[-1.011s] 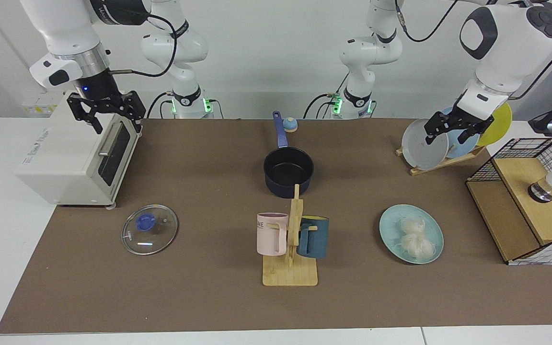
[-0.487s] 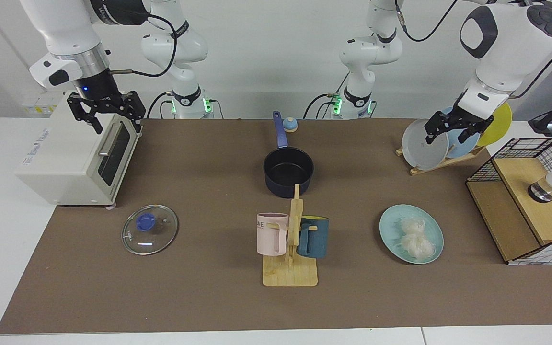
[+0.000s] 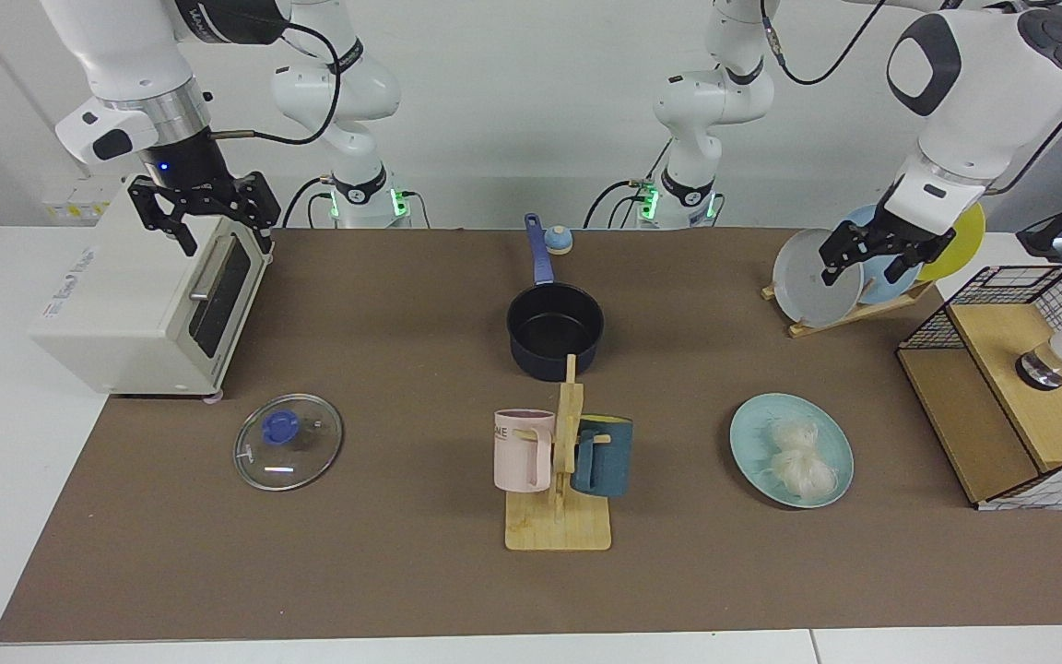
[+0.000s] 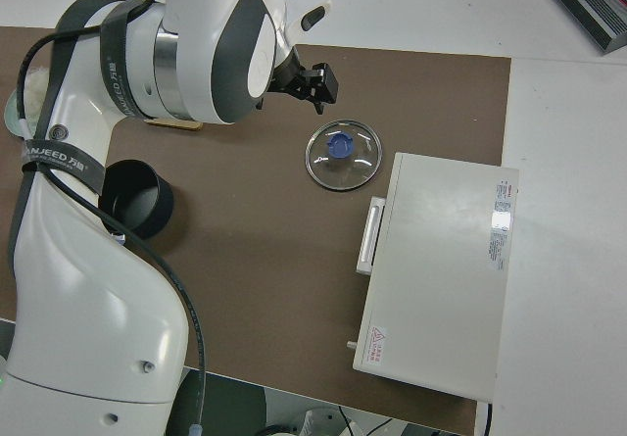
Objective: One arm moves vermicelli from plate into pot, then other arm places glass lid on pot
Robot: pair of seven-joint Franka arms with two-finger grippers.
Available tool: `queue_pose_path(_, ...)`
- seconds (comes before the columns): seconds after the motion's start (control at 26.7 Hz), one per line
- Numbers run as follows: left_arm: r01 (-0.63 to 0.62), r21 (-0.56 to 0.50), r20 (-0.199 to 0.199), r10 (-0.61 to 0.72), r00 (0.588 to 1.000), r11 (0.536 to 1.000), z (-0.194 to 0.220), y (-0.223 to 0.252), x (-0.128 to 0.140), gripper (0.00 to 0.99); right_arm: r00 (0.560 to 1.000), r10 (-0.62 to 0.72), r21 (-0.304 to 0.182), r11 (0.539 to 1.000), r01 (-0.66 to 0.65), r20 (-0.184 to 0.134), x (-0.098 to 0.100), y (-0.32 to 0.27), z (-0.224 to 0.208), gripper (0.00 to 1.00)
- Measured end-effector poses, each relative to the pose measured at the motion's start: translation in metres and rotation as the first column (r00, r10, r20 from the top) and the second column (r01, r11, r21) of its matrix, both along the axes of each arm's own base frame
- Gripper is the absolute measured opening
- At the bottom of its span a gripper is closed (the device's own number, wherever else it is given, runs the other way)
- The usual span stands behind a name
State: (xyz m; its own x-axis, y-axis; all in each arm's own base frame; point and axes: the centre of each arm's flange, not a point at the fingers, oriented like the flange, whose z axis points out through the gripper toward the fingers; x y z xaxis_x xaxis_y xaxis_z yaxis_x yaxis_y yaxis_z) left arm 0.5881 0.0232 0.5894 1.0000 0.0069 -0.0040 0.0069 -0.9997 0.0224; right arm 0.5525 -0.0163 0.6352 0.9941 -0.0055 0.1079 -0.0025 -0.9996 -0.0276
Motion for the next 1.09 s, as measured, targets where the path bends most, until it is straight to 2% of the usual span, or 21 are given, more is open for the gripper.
queue_pose_path(0.11,-0.002,-0.001,0.005,0.002,1.0,1.0,-0.008,0.003,0.024,0.991,1.0,-0.004,0.032,0.999,0.003,0.0,0.0,0.001,0.0,1.0)
queue_pose_path(0.22,-0.004,0.013,0.004,0.003,1.0,1.0,-0.026,0.009,0.051,0.991,1.0,-0.004,0.035,0.999,0.004,0.0,0.0,0.0,0.0,1.0)
queue_pose_path(0.37,-0.003,0.024,0.044,0.002,0.999,1.0,-0.058,0.014,0.085,0.991,1.0,-0.004,0.029,1.0,0.004,-0.004,0.008,0.0,-0.004,1.0)
queue_pose_path(0.49,0.0,0.026,0.067,-0.002,0.998,1.0,-0.079,0.018,0.098,0.991,1.0,-0.003,0.027,1.0,0.003,-0.016,0.02,0.001,-0.013,1.0)
queue_pose_path(0.6,0.009,0.028,0.084,-0.012,0.996,1.0,-0.1,0.02,0.107,0.991,1.0,-0.002,0.024,1.0,0.003,-0.031,0.039,0.001,-0.026,1.0)
queue_pose_path(0.79,0.024,0.028,0.139,-0.028,0.99,0.999,-0.158,0.012,0.116,0.991,0.999,0.0,0.013,1.0,0.001,-0.046,0.07,0.002,-0.054,1.0)
queue_pose_path(0.9,0.036,0.024,0.148,-0.039,0.988,0.999,-0.193,0.004,0.113,0.991,0.999,-0.001,0.007,1.0,0.002,-0.037,0.086,0.001,-0.075,1.0)
queue_pose_path(1.09,0.061,0.011,0.132,-0.062,0.989,0.998,-0.225,-0.013,0.104,0.991,1.0,-0.001,-0.001,1.0,0.001,-0.009,0.111,0.003,-0.118,1.0)
